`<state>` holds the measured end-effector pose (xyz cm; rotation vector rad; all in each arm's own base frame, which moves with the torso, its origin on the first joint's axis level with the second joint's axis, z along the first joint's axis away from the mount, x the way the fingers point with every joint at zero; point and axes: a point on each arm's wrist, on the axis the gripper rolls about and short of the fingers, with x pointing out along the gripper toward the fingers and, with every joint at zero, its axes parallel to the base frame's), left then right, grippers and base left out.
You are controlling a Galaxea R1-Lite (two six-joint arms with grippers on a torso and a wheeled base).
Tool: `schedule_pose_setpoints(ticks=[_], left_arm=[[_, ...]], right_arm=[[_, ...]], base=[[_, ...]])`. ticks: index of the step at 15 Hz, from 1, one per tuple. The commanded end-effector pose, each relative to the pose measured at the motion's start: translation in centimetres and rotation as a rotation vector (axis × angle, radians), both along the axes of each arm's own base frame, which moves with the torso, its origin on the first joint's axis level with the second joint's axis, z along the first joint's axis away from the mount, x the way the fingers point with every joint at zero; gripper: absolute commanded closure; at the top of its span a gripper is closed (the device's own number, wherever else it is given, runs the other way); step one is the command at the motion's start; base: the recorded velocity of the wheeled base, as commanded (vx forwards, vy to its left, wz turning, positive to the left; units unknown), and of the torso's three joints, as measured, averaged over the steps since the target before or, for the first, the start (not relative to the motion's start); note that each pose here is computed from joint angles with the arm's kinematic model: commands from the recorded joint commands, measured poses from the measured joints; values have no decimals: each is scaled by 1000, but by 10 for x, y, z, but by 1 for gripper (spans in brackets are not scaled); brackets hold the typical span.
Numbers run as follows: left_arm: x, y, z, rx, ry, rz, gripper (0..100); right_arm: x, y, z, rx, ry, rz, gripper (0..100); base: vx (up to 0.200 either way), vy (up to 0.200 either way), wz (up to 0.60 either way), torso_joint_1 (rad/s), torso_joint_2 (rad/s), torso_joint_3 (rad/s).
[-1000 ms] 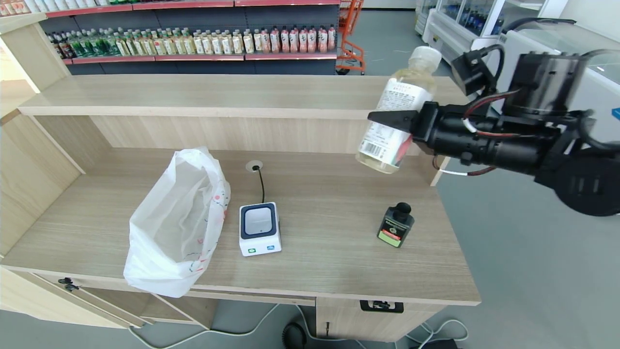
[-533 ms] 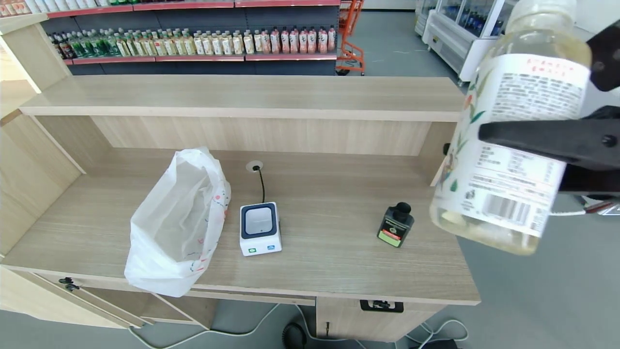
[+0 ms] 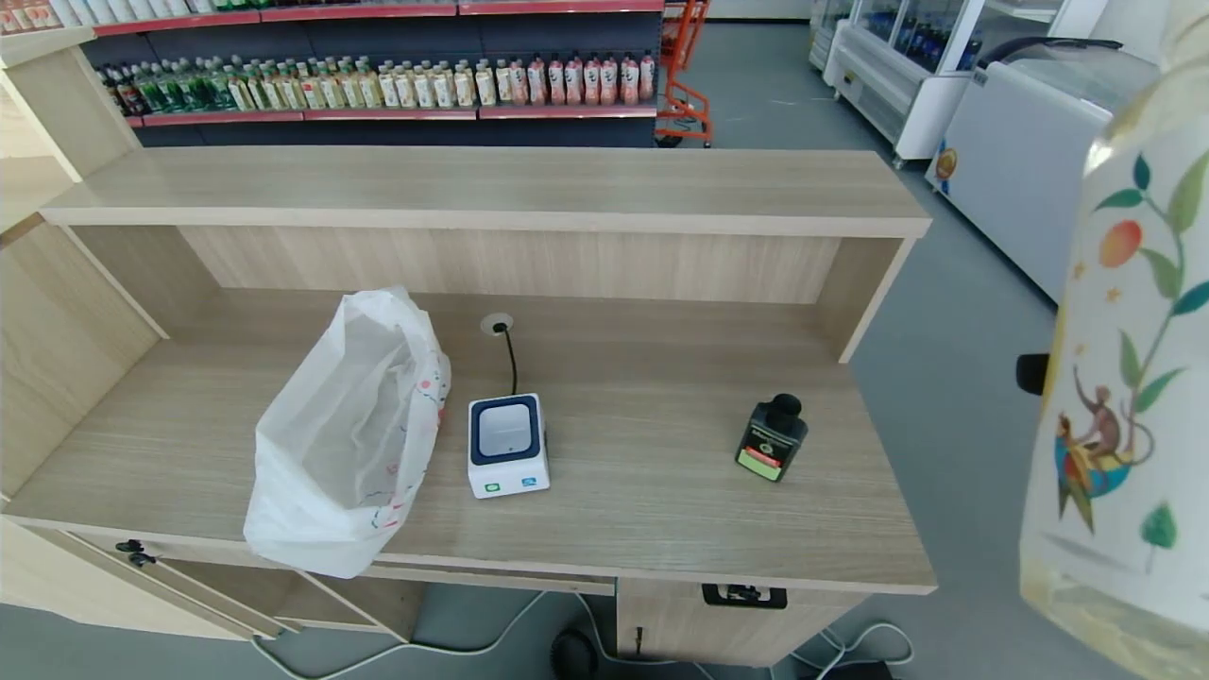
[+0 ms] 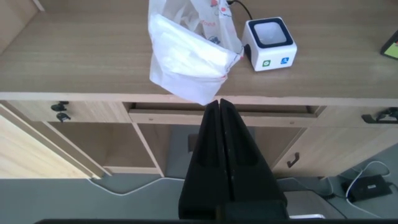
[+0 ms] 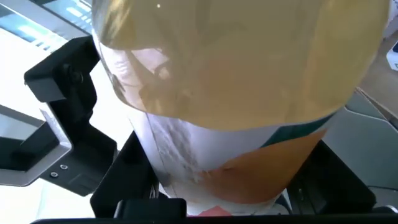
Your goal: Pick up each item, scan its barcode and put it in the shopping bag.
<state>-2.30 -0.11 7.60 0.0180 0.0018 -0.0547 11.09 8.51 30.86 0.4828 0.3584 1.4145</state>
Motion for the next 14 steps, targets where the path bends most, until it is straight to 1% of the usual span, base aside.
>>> schedule_pose_setpoints(ticks=[1,7,8,9,10,12,14], left_arm=[[0,0,0,0,1,-1,100],[0,0,0,0,1,-1,100],[0,0,0,0,1,-1,100],[0,0,0,0,1,-1,100],[0,0,0,0,1,1,100],[0,0,0,0,1,-1,100],[0,0,0,0,1,-1,100]], right_arm=[[-13,-6,4,14,-25,10,100],[-20,-11,-2,2,-11,-1,100],[-18,-10,-3,-2,-20,-5,100],[-15,-10,-5,-12,-53,-31,100],[-7,-8,-9,-37,-100,-107,100],[21,-3,-15,-126,-224,-428,100],[34,-4,-23,-207,-297,-714,100]], base=[[0,0,0,0,0,0],[0,0,0,0,0,0],[0,0,0,0,0,0],[0,0,0,0,0,0],[0,0,0,0,0,0],[0,0,0,0,0,0],[0,0,0,0,0,0]])
